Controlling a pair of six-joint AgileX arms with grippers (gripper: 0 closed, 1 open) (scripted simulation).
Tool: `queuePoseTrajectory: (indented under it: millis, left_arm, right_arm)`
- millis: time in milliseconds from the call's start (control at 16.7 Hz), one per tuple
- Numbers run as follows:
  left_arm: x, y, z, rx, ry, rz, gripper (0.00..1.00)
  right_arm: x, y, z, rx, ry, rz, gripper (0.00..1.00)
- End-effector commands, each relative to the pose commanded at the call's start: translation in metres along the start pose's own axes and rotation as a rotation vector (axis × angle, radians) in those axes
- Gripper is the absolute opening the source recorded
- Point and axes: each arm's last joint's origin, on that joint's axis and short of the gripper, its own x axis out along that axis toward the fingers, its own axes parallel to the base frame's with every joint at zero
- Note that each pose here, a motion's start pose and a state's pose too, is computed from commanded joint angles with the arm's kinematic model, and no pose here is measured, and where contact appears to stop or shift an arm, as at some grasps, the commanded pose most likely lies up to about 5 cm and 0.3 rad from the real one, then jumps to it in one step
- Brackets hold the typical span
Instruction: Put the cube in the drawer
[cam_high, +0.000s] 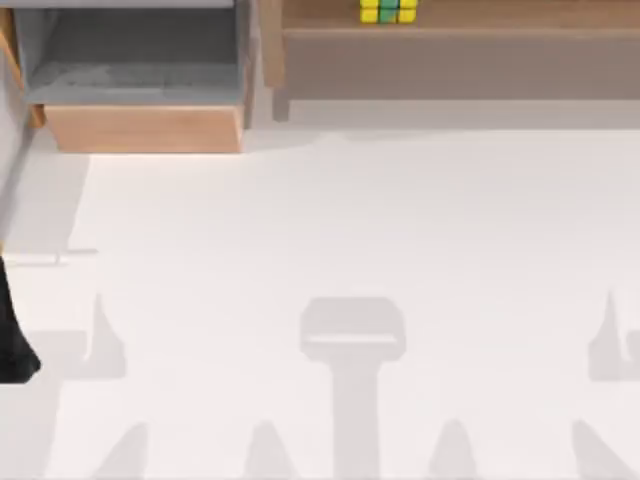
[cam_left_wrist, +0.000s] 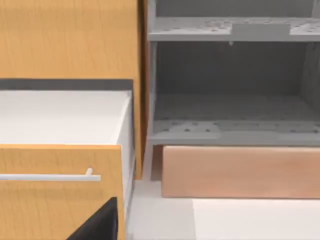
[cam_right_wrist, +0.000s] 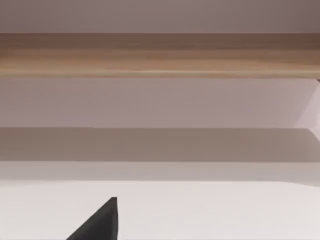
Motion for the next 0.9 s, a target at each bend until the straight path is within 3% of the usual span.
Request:
queuePoseTrajectory:
  millis: [240,540,720,900]
  left_arm:
    - [0.0,-0.001,0.009,-0.001,-0.013,-0.001,1.0]
    - [0.013,-0.011,0.071,-0.019,-0.079,-0.012,1.0]
    - [0.044,-0.027,0.117,-0.038,-0.096,-0.026,1.0]
    - [0.097,-0.061,0.152,-0.053,-0.089,-0.041,1.0]
  right_arm:
    - [0.0,0.0,0.0,0.0,0.0,0.0,1.0]
    - [0.0,0.0,0.0,0.0,0.0,0.0,1.0]
    - [0.0,0.0,0.0,0.0,0.0,0.0,1.0]
    - [0.0,0.0,0.0,0.0,0.0,0.0,1.0]
